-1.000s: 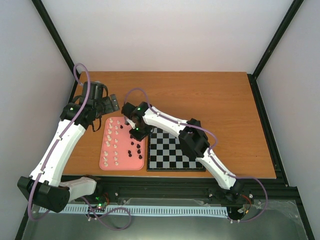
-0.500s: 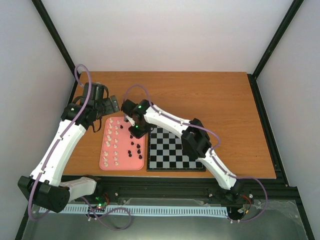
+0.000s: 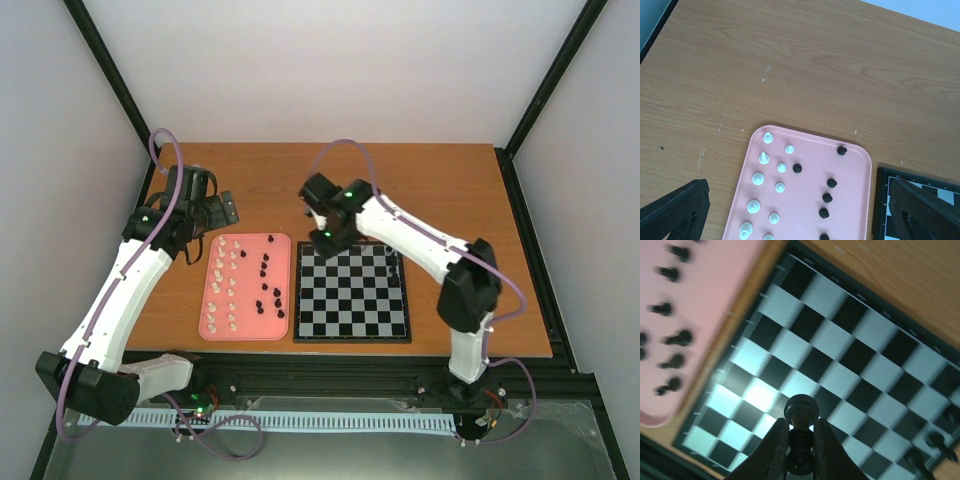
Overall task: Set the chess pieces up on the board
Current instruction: Pick up the chess piece from the storage box, then place the chess piece on the chessboard.
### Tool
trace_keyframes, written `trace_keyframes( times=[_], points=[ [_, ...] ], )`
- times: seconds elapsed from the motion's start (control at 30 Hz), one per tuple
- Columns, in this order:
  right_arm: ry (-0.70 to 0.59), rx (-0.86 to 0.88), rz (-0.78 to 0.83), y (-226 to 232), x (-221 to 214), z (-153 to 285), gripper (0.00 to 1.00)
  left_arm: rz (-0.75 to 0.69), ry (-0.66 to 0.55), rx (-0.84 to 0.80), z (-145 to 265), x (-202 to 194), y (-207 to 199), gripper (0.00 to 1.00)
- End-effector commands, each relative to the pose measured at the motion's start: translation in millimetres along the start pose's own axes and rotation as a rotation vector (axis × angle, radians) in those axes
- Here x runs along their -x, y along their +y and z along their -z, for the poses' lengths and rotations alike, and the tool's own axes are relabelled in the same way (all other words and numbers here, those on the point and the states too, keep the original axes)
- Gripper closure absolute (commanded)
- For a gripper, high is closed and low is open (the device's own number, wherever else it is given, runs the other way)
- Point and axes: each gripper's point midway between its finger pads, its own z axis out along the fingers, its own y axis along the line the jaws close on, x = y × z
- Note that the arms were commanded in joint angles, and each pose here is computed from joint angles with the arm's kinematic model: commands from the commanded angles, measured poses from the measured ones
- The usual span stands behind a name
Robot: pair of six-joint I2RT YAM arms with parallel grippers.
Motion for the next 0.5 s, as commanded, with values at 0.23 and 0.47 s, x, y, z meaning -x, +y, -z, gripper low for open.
trace_keyframes(
  times=[0.23,0.47],
  points=[
    [0.043,-0.143,-0.314,-67.3,-107.3,9.0,0.95,0.002,0.017,-0.029,-7.2,-1.4,-7.1,0.0],
    [0.066,-0.169,-0.407,-83.2,-151.4,-3.9,0.95,0.003,0.032,-0.026,-13.8,-4.8,-8.1,0.0]
  ],
)
